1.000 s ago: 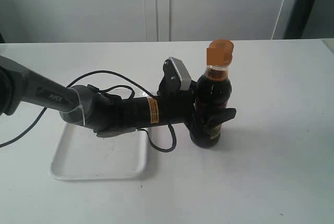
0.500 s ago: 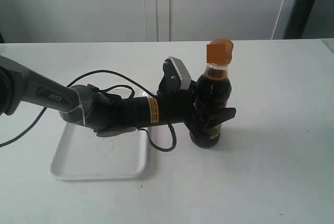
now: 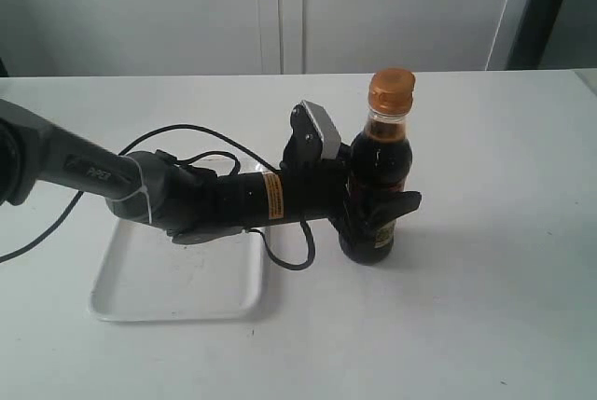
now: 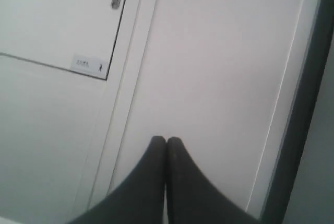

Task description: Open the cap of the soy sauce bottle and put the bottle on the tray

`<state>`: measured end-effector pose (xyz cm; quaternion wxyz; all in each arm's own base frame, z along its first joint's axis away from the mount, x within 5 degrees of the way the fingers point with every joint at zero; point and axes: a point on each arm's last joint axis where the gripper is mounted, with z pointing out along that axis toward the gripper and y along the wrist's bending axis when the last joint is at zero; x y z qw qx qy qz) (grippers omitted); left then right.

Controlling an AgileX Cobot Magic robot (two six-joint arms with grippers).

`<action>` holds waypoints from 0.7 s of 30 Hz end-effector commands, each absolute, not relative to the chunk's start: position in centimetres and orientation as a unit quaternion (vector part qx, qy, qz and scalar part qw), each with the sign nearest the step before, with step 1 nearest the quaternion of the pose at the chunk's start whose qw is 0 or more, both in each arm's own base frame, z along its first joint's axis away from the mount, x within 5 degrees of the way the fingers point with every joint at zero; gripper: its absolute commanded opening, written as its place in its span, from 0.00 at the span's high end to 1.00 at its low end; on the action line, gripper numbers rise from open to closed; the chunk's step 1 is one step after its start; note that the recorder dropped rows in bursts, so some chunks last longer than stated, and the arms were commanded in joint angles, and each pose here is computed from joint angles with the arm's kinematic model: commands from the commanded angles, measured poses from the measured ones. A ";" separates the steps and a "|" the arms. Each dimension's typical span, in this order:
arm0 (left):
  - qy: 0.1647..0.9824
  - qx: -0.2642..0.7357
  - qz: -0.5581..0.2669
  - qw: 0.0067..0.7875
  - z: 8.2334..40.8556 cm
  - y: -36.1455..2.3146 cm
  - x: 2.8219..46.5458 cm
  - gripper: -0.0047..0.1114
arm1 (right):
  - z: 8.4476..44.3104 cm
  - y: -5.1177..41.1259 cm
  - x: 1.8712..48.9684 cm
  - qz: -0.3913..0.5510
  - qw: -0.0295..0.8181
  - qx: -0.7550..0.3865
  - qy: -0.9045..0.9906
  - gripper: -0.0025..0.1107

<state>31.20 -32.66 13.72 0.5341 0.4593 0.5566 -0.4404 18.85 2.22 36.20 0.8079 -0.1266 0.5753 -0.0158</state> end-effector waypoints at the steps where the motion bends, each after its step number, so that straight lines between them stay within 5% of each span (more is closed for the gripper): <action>1: 0.553 0.468 -0.444 0.527 13.8 -32.9 30.9 0.96 | 34.6 3.1 21.1 -0.049 0.791 -0.208 0.574 0.98; 11: 0.552 0.469 -0.444 0.527 13.8 -32.9 30.9 0.96 | 28.6 4.6 25.7 -0.120 0.701 -0.393 0.584 0.98; 21: 0.552 0.469 -0.444 0.527 13.8 -32.9 30.9 0.96 | 25.0 5.3 27.5 -0.109 0.671 -0.449 0.579 0.98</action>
